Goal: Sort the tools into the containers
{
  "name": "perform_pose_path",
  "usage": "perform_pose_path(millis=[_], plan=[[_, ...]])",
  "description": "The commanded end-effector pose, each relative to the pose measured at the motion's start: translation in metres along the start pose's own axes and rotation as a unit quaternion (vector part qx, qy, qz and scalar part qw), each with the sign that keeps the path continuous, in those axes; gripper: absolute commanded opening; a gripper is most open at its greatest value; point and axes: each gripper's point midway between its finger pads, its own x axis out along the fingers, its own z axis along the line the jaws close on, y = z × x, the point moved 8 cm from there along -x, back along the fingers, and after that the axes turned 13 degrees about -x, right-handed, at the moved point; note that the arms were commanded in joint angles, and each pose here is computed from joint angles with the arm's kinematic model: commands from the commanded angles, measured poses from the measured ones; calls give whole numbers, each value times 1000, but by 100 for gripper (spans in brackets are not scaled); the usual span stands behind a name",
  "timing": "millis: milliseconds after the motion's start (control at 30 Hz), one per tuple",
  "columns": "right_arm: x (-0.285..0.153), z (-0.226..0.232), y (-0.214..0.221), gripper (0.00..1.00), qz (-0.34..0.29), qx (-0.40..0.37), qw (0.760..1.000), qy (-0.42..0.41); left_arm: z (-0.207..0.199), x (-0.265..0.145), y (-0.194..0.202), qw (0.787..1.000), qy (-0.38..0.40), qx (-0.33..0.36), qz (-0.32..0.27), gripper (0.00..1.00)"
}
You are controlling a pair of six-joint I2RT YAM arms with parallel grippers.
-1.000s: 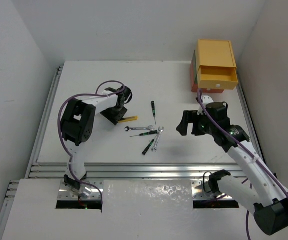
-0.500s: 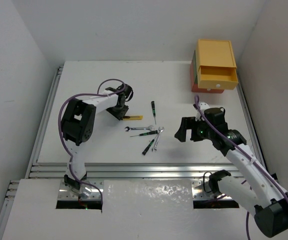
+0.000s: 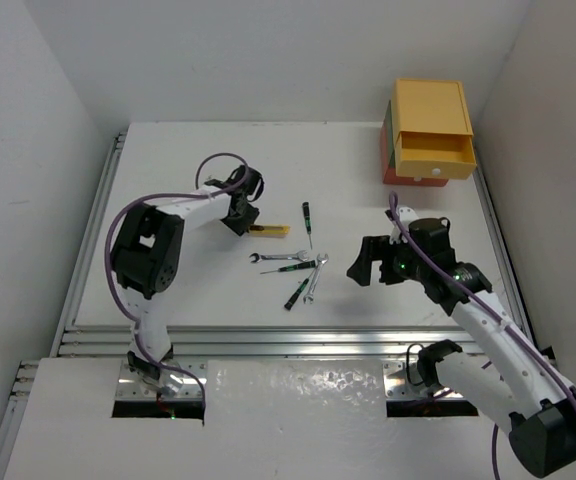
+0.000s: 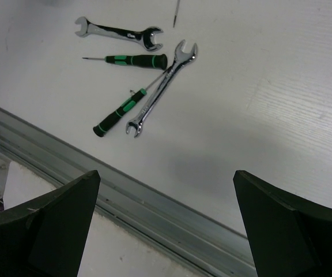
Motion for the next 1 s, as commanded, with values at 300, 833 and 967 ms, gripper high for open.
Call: perform_pose_path(millis=[300,833,967], plan=[[28,31,-45,99,-106,-29,975,-194,-4,-75,-4,982,178,57,16,0],[86,60,-95,92,-4,-79,974,-211,40,-156,49,922,346,160,66,0],[94,69,-85,81,21,-78,968,-236,47,-170,58,909,374,168,73,0]])
